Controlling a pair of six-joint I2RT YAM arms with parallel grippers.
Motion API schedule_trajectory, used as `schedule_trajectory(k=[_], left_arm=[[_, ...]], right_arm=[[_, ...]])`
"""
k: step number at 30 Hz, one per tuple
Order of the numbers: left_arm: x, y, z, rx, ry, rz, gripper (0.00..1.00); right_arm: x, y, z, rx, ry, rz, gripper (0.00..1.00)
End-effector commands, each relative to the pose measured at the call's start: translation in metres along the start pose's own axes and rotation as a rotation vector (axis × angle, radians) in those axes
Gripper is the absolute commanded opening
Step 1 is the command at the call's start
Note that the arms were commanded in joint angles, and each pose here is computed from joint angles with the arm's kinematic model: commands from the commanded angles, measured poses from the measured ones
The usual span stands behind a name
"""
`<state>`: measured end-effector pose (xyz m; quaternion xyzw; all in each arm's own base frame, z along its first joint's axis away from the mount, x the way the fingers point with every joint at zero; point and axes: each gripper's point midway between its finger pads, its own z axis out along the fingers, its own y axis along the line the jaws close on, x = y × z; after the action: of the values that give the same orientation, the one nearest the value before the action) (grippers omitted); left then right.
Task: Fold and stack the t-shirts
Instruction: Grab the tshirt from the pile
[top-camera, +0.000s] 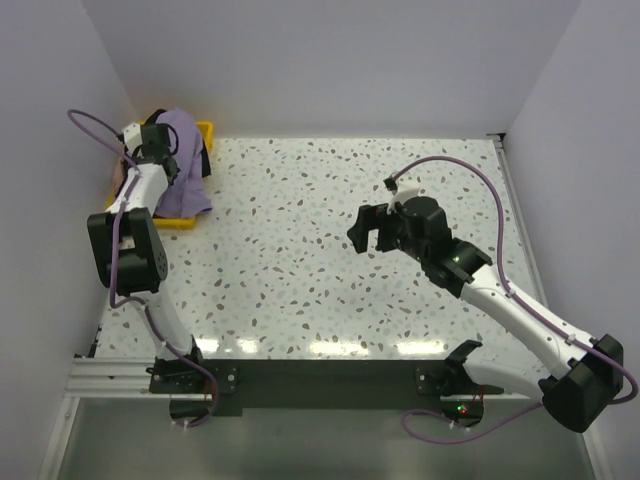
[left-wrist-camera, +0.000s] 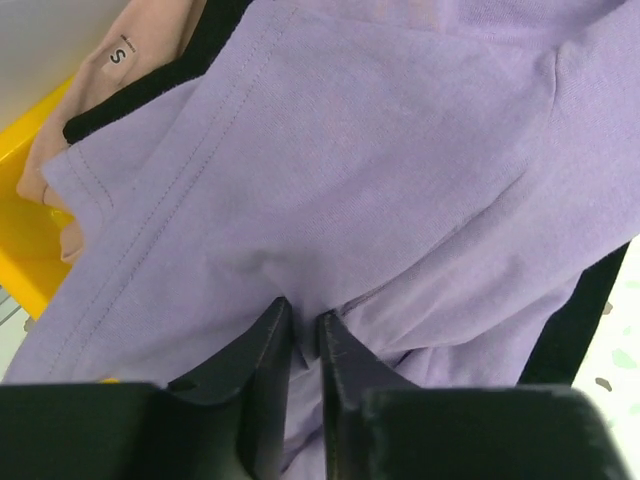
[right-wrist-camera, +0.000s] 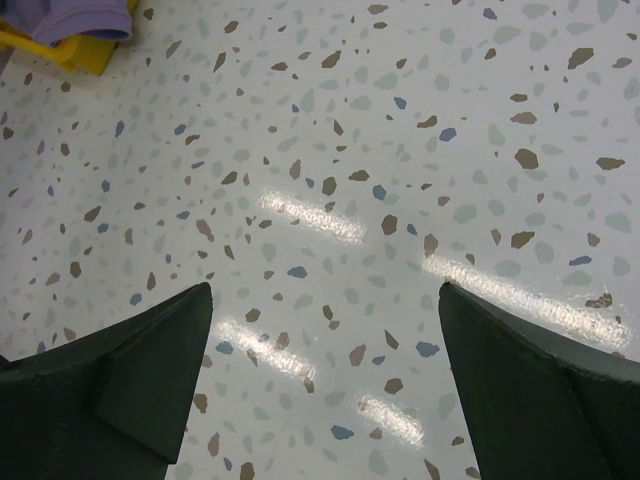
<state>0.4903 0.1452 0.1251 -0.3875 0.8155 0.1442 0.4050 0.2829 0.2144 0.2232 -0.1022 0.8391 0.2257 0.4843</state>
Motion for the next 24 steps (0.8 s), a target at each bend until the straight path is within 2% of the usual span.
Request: schedule_trajectory(k=[1, 3, 9, 13, 17, 22, 24], left_arm=[[-0.029, -0.011, -0.008, 0.057, -0.066, -0.063, 0.19], [-0.035, -0.014, -0.016, 0.078, -0.075, -0.070, 0.11], [-0.068, -0.017, -0.052, 0.133, -0.130, -0.099, 0.00], [-0.095, -0.017, -0.081, 0.170, -0.176, -0.121, 0.00], [-0.122, -0.026, -0.124, 0.278, -0.234, -0.129, 0.00], [-0.136, -0.063, -0.193, 0.532, -0.276, -0.104, 0.00], [-0.134, -0.083, -0.233, 0.630, -0.296, -0.077, 0.00]], right_arm=[[-0.017, 0.009, -0.004, -0.034, -0.053, 0.012, 0.99], [-0.018, 0.009, -0.005, -0.035, -0.056, 0.011, 0.99], [-0.018, 0.008, -0.004, -0.030, -0.054, 0.010, 0.99], [-0.019, 0.008, -0.004, -0.029, -0.053, 0.008, 0.99], [-0.021, 0.008, -0.004, -0.023, -0.057, 0.007, 0.99], [-0.025, 0.007, -0.004, -0.015, -0.067, 0.004, 0.99], [-0.028, 0.006, -0.005, -0.006, -0.073, 0.004, 0.99]])
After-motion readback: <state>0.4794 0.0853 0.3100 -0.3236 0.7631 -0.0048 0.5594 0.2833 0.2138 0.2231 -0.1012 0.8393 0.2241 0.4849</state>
